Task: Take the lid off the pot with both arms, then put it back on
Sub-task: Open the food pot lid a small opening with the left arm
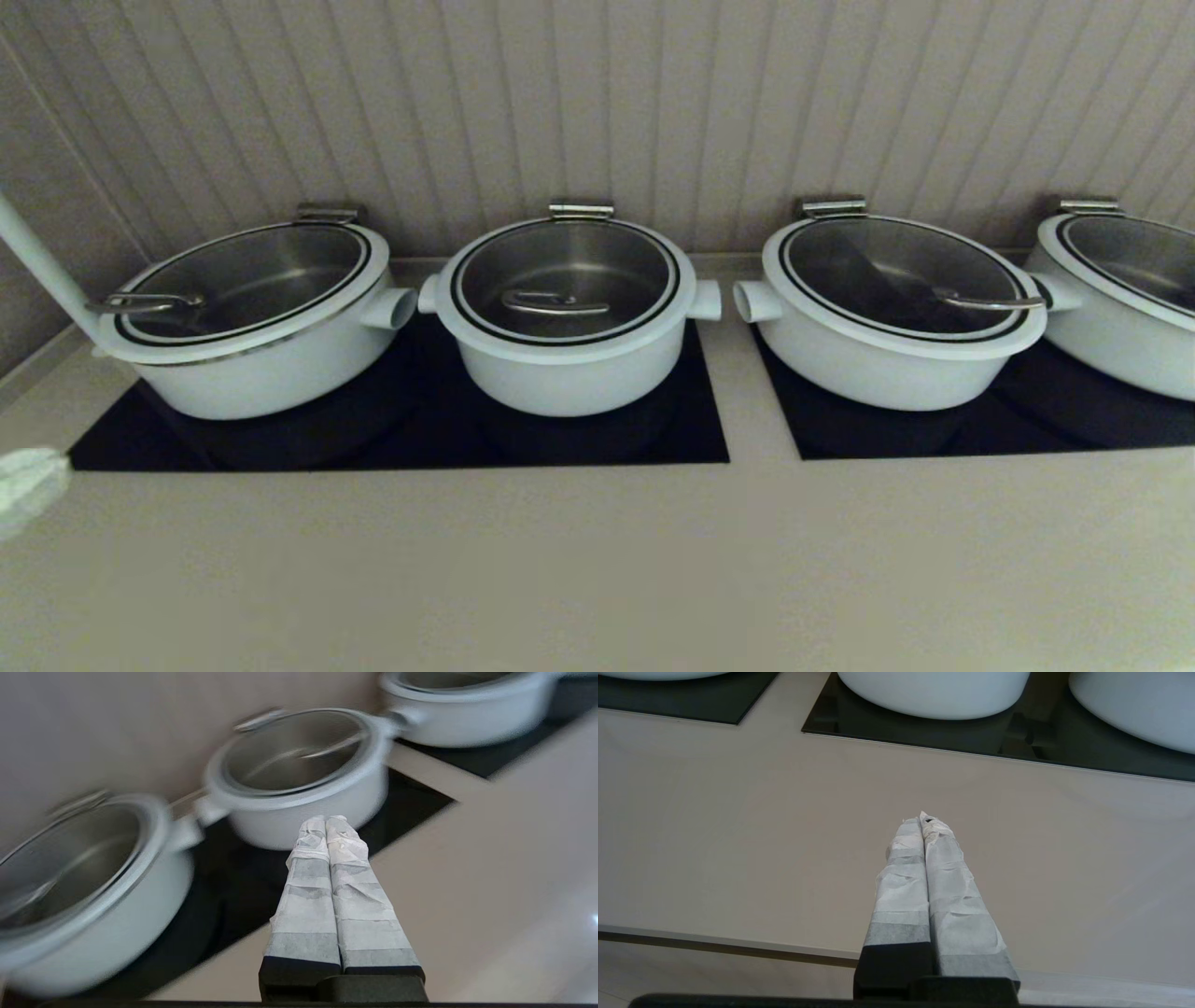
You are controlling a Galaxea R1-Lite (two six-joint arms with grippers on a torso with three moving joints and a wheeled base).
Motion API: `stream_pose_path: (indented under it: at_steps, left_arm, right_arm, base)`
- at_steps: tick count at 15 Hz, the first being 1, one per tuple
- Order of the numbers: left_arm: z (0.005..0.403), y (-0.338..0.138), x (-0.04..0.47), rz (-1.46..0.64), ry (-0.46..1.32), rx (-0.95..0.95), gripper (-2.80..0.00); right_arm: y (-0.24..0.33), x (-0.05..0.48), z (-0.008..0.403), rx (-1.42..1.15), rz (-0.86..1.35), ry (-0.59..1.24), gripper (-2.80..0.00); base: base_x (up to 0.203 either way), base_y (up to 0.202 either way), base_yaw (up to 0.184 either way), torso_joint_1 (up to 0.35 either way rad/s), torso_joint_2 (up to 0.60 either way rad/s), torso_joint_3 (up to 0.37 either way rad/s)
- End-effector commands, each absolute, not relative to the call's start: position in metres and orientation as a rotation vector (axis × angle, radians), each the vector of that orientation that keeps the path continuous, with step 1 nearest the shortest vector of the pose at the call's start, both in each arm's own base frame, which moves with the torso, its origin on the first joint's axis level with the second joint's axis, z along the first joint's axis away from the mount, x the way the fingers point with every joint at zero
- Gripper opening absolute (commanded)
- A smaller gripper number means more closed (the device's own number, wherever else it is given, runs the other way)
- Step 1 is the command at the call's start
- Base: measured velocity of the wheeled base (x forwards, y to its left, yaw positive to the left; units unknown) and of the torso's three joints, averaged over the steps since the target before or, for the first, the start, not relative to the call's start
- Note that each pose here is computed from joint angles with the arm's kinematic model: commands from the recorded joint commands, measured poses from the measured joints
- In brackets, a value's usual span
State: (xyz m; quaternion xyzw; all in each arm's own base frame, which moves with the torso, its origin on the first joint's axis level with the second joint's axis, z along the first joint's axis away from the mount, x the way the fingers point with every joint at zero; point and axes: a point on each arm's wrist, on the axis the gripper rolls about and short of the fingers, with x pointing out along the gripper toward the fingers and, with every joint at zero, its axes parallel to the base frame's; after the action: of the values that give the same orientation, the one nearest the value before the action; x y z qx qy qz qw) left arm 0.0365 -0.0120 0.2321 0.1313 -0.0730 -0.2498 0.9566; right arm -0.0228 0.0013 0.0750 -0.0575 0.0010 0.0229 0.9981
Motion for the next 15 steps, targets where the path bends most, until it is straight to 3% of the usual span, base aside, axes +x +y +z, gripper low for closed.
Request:
stream_pose_path:
  at_steps: [1, 15]
  left_arm:
    - [0.232, -0.015, 0.071, -0.581, -0.048, 0.273, -2.8]
    - [0.218, -0.035, 0.184, -0.74, 0.072, 0.644, -2.8]
  right_arm:
    - [0.001, -0.023, 0.075, -0.116, 0.046, 0.002, -2.8]
    - [0.001, -0.023, 0.075, -0.116, 0.046, 0.002, -2.8]
  base:
    - [0.0, 0.0, 0.0, 0.0, 0.0, 0.0]
    - [0.0, 0.0, 0.0, 0.0, 0.0, 0.0]
